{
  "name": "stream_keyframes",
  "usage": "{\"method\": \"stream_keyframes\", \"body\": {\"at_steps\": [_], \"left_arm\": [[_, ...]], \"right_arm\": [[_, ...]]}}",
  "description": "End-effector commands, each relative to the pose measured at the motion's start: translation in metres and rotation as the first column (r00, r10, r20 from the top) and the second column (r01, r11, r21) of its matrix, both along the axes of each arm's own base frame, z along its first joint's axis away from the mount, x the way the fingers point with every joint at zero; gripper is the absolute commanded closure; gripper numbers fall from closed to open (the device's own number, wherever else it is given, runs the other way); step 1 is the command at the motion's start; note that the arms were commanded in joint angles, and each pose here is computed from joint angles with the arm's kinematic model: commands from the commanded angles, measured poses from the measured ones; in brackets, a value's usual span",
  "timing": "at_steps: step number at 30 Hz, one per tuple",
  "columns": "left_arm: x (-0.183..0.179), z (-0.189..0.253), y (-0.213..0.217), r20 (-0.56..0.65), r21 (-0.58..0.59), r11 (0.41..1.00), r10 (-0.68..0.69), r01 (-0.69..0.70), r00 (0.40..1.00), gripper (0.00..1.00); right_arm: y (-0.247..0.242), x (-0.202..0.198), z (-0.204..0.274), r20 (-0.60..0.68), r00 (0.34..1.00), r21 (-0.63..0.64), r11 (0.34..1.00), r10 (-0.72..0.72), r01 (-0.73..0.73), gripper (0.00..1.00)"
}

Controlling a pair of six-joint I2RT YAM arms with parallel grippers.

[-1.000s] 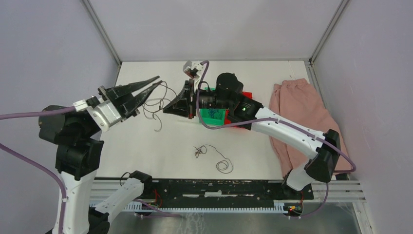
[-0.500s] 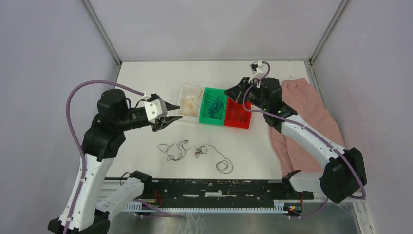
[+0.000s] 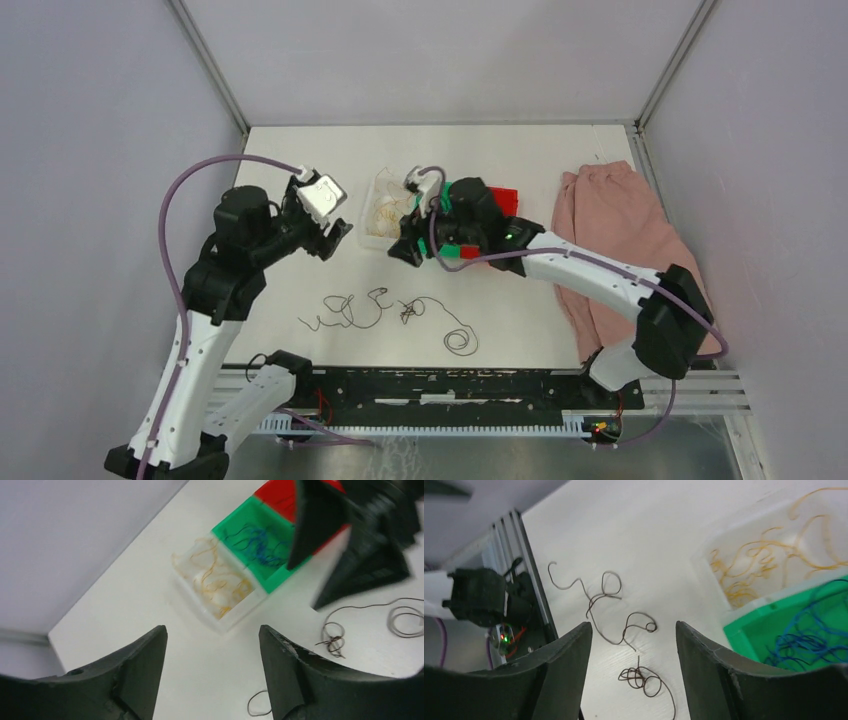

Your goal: Untangle the cables

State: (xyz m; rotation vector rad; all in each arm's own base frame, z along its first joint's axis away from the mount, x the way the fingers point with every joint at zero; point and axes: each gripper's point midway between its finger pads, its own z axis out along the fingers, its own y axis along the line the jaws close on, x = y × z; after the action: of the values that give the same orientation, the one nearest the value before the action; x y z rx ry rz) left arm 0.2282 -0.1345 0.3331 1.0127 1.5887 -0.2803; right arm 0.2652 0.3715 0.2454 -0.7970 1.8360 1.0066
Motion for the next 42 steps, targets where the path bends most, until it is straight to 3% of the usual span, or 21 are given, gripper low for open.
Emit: {"method": "stream_keyframes", "body": {"at_steps": [1,6,9,14,22,30,34,39,42], "left_arm": [[0.053,-0.005,0.065,-0.061,0.029,0.904,0.428,-0.427,0.902,0.2],[0.088,-0.013,0.111,-0.199,0.016,0.806,0.583,-0.592,0.788,0.04],[0.098,-0.008,0.132,-0.209,-0.021,0.775,0.614,-0.631,0.761,0.01],[0.102,-0.011,0.143,-0.223,-0.036,0.774,0.611,-0.632,0.76,0.01],[0.108,-0.007,0.149,-0.215,-0.058,0.777,0.603,-0.627,0.768,0.01],[0.113,0.001,0.154,-0.211,-0.098,0.767,0.607,-0.635,0.766,0.0],[0.113,0.007,0.15,-0.204,-0.135,0.771,0.593,-0.623,0.778,0.0],[0.108,0.006,0.145,-0.203,-0.148,0.779,0.578,-0.609,0.79,0.01],[0.102,0.004,0.147,-0.174,-0.121,0.79,0.579,-0.601,0.796,0.0]], "right_arm": [[0.041,-0.037,-0.039,0.055,0.977,-0.166,0.967,0.207,-0.195,0.29],[0.091,-0.067,-0.086,-0.028,0.963,-0.282,0.922,0.269,-0.266,0.26],[0.11,-0.071,-0.112,-0.113,0.969,-0.333,0.91,0.221,-0.246,0.25],[0.128,-0.075,-0.145,-0.23,0.961,-0.386,0.892,0.153,-0.234,0.24],[0.138,-0.079,-0.177,-0.278,0.954,-0.547,0.798,0.11,-0.251,0.24],[0.144,-0.083,-0.196,-0.298,0.946,-0.626,0.723,0.125,-0.293,0.24],[0.143,-0.084,-0.206,-0.298,0.947,-0.634,0.718,0.116,-0.287,0.36],[0.152,-0.083,-0.193,-0.274,0.951,-0.586,0.759,0.146,-0.285,0.78],[0.152,-0.075,-0.151,-0.213,0.964,-0.514,0.82,0.16,-0.25,0.89]]}}
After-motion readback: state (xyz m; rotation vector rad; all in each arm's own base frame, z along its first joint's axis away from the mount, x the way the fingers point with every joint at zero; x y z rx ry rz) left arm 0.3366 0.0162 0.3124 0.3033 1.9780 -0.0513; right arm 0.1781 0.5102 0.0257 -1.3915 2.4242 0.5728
